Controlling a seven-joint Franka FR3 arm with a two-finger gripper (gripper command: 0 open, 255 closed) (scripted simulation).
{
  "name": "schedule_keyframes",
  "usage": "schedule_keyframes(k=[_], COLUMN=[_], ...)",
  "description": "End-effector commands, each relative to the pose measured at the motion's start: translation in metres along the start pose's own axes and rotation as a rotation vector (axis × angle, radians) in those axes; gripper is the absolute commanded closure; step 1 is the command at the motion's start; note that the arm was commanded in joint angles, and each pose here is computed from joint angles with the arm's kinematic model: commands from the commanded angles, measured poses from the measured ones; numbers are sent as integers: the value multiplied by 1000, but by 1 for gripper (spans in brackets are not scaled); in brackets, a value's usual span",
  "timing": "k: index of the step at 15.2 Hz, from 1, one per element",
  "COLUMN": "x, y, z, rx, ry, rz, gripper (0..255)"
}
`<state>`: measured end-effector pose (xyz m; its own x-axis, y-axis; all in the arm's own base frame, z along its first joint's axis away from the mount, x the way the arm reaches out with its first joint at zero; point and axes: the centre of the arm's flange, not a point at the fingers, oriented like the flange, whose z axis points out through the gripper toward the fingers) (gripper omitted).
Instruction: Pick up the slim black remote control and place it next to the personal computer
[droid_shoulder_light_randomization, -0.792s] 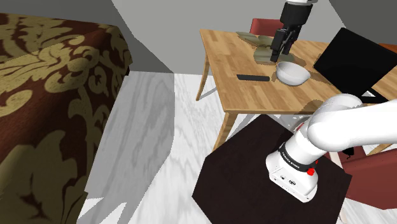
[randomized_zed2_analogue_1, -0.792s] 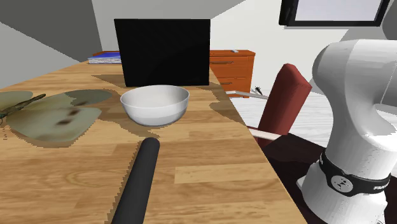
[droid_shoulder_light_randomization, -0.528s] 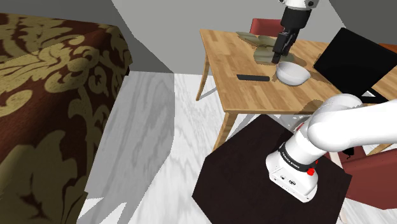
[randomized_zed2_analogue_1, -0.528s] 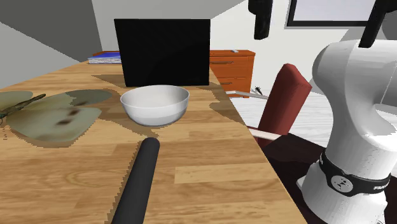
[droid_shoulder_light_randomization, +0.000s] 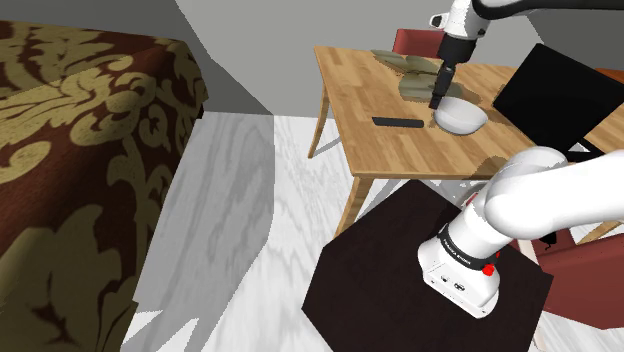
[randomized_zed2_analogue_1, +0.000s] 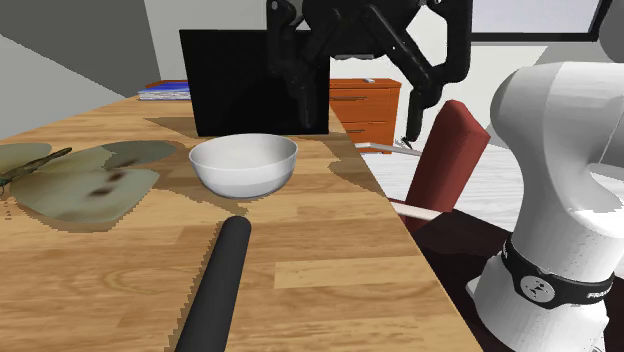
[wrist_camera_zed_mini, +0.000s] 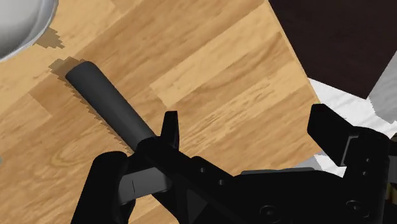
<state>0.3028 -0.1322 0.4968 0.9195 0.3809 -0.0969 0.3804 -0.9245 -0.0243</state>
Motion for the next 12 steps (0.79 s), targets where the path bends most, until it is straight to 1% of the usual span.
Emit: schedule_keyframes(k=[1, 6, 12], x=[4, 19, 49], y=[25, 79, 138], z=[19, 56, 101], rx=[2, 14, 28], ry=[9, 31, 57], rz=[-75, -251, -462], gripper=[0, 0, 0])
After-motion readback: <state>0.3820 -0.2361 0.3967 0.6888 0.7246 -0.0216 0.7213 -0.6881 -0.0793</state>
